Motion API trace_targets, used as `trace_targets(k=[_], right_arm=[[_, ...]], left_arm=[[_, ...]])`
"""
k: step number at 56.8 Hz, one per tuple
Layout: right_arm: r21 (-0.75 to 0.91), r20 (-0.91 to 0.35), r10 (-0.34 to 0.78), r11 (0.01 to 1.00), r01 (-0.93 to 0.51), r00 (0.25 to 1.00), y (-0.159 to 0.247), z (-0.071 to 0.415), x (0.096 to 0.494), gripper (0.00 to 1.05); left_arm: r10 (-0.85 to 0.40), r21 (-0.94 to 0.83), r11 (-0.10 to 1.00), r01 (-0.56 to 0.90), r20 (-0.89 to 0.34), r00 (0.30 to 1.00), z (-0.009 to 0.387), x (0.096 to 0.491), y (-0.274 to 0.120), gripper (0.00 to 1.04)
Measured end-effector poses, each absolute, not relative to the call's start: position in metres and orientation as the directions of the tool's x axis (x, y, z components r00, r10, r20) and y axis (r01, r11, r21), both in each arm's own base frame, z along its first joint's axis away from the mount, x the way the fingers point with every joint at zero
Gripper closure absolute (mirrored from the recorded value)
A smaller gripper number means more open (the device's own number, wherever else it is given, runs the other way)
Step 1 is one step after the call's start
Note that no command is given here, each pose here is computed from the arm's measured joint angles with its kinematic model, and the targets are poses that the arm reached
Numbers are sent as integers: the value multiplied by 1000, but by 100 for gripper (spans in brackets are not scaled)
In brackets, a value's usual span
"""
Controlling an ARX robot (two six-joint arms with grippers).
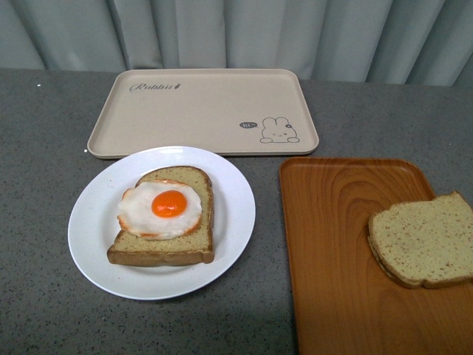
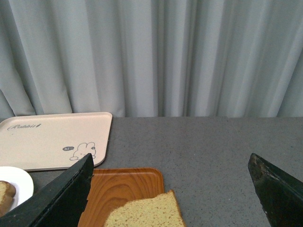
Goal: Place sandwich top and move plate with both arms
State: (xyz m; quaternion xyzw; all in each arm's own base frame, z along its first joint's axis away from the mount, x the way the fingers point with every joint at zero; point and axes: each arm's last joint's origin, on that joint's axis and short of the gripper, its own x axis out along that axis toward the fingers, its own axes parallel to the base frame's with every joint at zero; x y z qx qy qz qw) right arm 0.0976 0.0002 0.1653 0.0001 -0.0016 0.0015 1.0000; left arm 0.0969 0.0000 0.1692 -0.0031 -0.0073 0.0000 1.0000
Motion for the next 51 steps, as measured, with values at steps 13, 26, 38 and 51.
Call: trace_targets(k=[13,26,38,51], right_arm=[[0,4,3,1000,-3,1000,0,165,98,9],[0,3,3,1000,-3,1000,0,165,98,9],[0,3,3,1000,-3,1000,0,165,98,9],[0,4,3,1000,-3,1000,0,165,98,9]], left_arm=[[0,-7,1000,0,15,1000,169,97,0,6],[0,-7,1000,0,15,1000,169,97,0,6],[0,-6,1000,0,15,1000,169,97,0,6],[0,-6,1000,0,15,1000,169,97,0,6]])
